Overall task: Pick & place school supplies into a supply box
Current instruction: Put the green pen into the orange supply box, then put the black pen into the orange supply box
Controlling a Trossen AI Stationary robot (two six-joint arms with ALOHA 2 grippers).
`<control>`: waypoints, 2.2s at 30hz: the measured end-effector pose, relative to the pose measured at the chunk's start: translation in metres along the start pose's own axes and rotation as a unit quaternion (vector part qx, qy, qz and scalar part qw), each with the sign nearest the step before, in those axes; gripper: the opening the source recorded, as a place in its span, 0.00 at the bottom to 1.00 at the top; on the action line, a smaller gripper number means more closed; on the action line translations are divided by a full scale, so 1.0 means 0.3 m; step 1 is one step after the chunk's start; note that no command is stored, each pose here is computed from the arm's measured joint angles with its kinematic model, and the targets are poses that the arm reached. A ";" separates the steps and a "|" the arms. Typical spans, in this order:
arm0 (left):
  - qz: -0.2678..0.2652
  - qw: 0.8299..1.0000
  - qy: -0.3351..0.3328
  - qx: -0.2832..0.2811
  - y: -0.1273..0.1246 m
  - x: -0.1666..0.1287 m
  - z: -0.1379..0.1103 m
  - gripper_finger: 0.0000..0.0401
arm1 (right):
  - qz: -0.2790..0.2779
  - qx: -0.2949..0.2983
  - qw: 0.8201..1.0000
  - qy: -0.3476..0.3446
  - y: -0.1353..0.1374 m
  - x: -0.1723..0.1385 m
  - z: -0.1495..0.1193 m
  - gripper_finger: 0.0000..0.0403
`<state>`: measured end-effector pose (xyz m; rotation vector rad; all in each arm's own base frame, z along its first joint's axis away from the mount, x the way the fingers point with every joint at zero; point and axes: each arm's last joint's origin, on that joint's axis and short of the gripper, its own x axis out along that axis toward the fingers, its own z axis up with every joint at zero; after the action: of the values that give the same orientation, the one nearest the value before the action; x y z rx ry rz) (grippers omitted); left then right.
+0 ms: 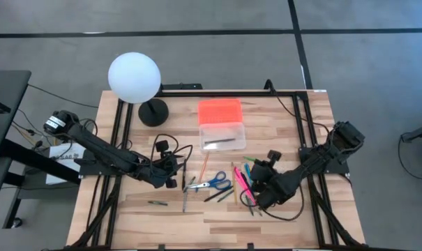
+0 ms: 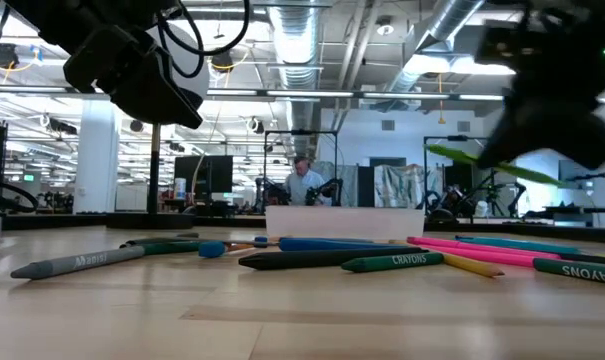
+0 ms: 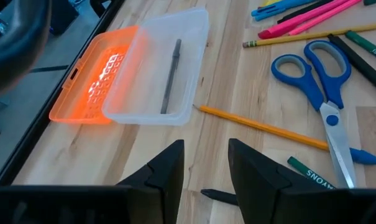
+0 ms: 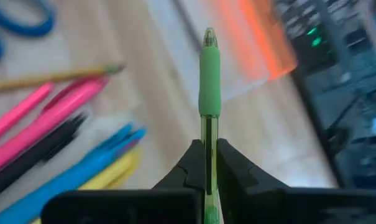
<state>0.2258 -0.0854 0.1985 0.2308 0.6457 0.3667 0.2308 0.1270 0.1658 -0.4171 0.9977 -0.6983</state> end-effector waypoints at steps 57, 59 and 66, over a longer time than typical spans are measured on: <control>-0.033 0.993 0.038 -0.105 -0.020 0.005 -0.029 0.30 | 0.172 0.063 0.982 -0.036 -0.318 0.446 0.355 0.29; -0.034 0.990 0.052 -0.126 -0.022 0.013 -0.037 0.30 | 0.150 0.058 0.985 -0.056 -0.300 0.421 0.368 0.30; -0.017 0.982 0.082 -0.172 -0.042 0.061 -0.067 0.30 | 0.092 0.012 0.992 -0.087 -0.233 0.335 0.375 0.30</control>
<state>0.2300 -0.0875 0.1691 -0.1420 0.7361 0.4604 0.3406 0.0076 0.2020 -0.3544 0.8498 -0.4978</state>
